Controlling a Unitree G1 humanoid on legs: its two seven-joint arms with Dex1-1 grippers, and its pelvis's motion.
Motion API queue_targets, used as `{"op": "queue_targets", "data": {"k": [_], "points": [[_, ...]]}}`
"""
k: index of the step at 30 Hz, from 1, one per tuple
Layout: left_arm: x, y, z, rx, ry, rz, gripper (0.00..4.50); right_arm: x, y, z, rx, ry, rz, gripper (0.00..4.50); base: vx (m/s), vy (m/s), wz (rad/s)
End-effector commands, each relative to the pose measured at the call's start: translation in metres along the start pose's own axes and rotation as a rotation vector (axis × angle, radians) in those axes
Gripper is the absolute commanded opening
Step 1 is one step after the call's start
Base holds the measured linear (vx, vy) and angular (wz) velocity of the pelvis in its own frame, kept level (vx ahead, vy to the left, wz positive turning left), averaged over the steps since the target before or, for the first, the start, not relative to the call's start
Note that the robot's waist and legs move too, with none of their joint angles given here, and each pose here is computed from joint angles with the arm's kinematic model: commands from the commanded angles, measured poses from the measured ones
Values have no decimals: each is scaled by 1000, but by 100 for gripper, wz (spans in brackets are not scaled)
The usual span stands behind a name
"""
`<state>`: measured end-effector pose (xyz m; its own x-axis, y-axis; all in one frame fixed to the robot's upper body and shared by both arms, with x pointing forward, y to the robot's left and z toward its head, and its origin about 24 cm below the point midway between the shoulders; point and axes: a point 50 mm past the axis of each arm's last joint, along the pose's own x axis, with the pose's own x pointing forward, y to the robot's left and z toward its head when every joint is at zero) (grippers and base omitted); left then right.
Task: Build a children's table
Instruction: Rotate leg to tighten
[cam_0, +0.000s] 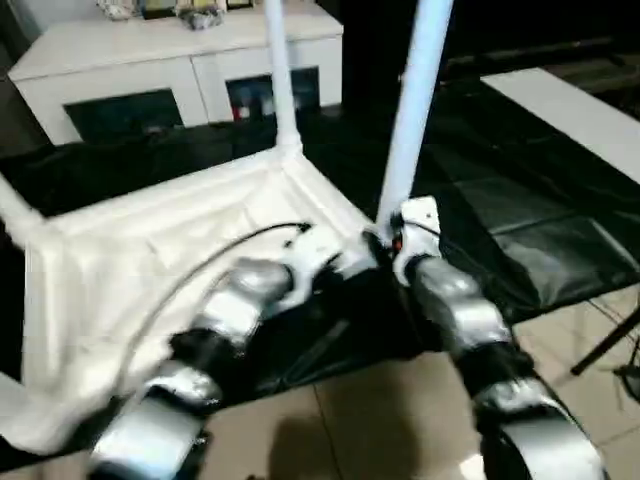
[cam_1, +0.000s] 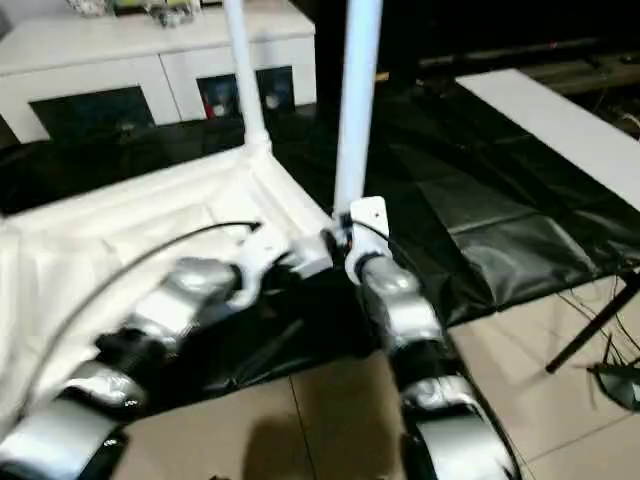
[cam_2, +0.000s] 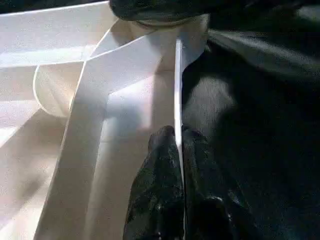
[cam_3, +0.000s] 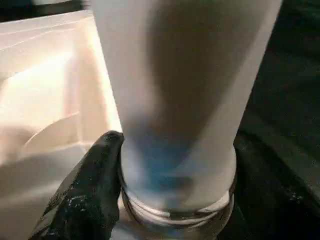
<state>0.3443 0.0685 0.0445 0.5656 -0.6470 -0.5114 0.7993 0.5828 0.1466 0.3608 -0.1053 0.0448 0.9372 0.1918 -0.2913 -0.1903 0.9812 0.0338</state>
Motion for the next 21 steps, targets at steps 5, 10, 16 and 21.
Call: {"op": "queue_targets", "data": {"k": [5,10,16,21], "points": [[-2,10,-2,-33,-22,134,0,5,24,-8,52,24,83,273,0,0,0],[-13,9,-6,63,-50,26,0,3,20,13,-37,-70,199,362,0,0,0],[-26,11,-17,112,-42,-45,0,-4,8,20,-194,-68,338,390,0,0,0],[-47,9,-34,176,-41,-220,0,-41,-12,15,-395,6,711,390,0,0,0]]}}
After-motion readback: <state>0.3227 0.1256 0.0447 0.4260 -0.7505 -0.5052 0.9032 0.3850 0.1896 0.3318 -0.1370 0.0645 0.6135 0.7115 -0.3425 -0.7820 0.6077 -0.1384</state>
